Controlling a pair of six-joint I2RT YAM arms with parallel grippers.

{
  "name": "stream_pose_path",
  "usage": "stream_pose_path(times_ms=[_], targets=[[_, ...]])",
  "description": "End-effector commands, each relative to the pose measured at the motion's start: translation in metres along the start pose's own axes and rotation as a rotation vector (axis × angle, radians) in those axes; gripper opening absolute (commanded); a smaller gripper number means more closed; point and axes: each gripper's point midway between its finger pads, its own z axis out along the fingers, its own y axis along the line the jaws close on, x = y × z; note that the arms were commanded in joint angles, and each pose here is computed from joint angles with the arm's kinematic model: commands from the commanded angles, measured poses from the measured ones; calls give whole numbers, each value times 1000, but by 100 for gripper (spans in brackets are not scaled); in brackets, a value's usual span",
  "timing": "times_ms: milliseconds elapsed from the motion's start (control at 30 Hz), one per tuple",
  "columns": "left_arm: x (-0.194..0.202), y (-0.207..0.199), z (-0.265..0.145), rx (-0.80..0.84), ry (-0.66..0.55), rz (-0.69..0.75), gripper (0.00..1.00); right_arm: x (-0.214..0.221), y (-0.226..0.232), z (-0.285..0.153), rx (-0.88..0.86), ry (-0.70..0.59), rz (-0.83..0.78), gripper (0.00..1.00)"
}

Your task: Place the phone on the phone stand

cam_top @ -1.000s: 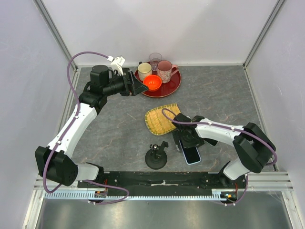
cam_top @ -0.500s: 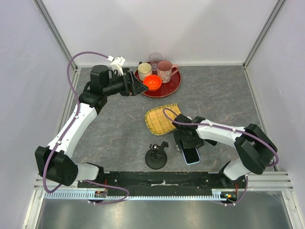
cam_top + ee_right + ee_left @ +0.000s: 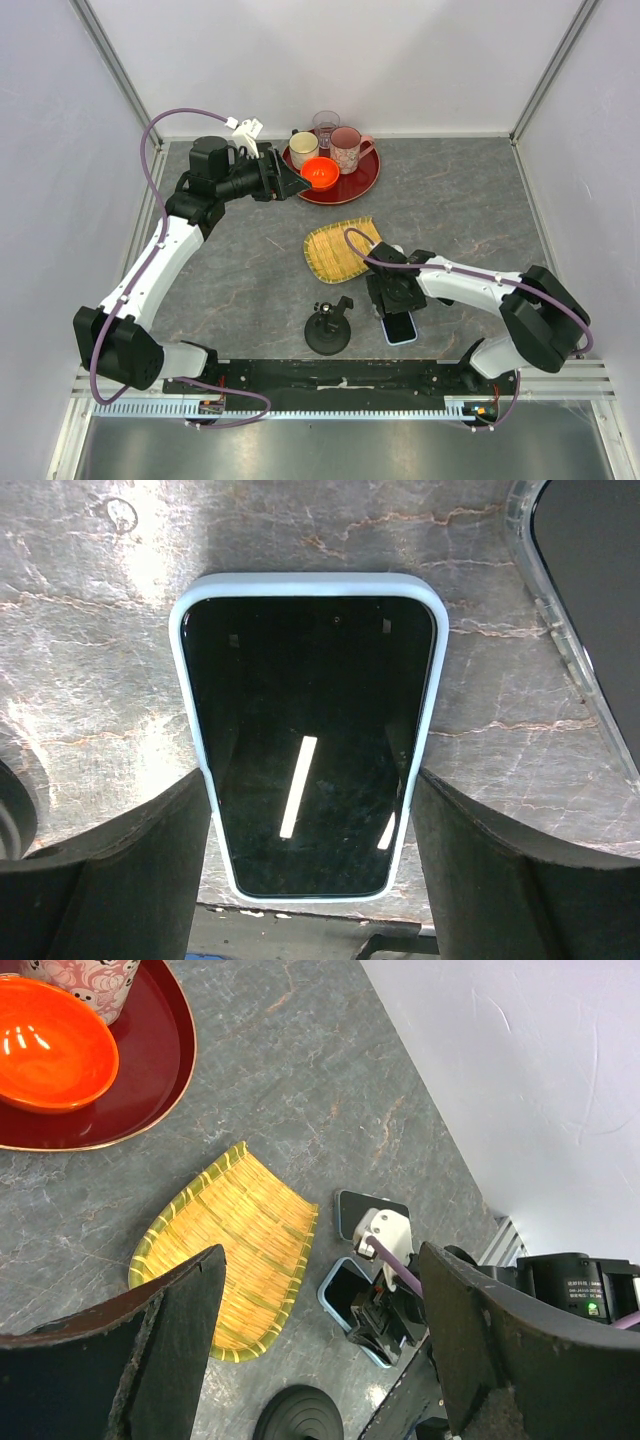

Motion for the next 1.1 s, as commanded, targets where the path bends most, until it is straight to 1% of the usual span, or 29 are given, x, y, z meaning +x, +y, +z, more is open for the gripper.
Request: stream_pose_path(times_ms=[0,33,67,267,333,367,400,433,467,500,567,600,667,767,867,967,1067], targets=[[-6,-8,0,43,-21,-4,84,-26,-2,-3,15,-150,46,17],[-6,-8,0,42,-19,-6,84,-31,-1,-6,10,-174,51,6],[-5,-8,0,43,-18,-7,84,-35,-1,-10,6,-195,51,0],[-4,-10,1,56,-13,-8,84,-62,5,-43,-65,-352,60,0],[-3,-11,3,72,-4,-13,84,-75,4,-61,-89,-437,72,0],[-2,-16,3,110,7,-13,84,-80,4,-69,-104,-473,76,0],[0,-20,5,137,18,-16,84,-86,5,-86,-135,-532,85,0],[8,-23,9,183,59,-48,84,-95,6,-97,-157,-586,83,0],[9,-29,12,219,67,-44,83,-100,8,-108,-181,-626,80,0],[13,-33,15,238,86,-58,83,-107,9,-128,-217,-691,82,0],[25,-45,22,294,140,-69,77,-118,13,-151,-258,-775,48,0],[28,-50,24,312,153,-64,77,-125,15,-166,-281,-816,38,0],[39,-64,28,349,186,-45,77,-131,23,-178,-305,-839,-19,0],[54,-81,32,384,217,-10,82,-143,33,-192,-326,-846,-50,0],[66,-90,37,393,240,11,86,-153,41,-204,-357,-876,-56,0],[77,-92,44,390,275,6,84,-157,50,-214,-407,-898,-55,0],[84,-89,49,387,307,-17,79,-161,60,-217,-438,-906,-60,0]])
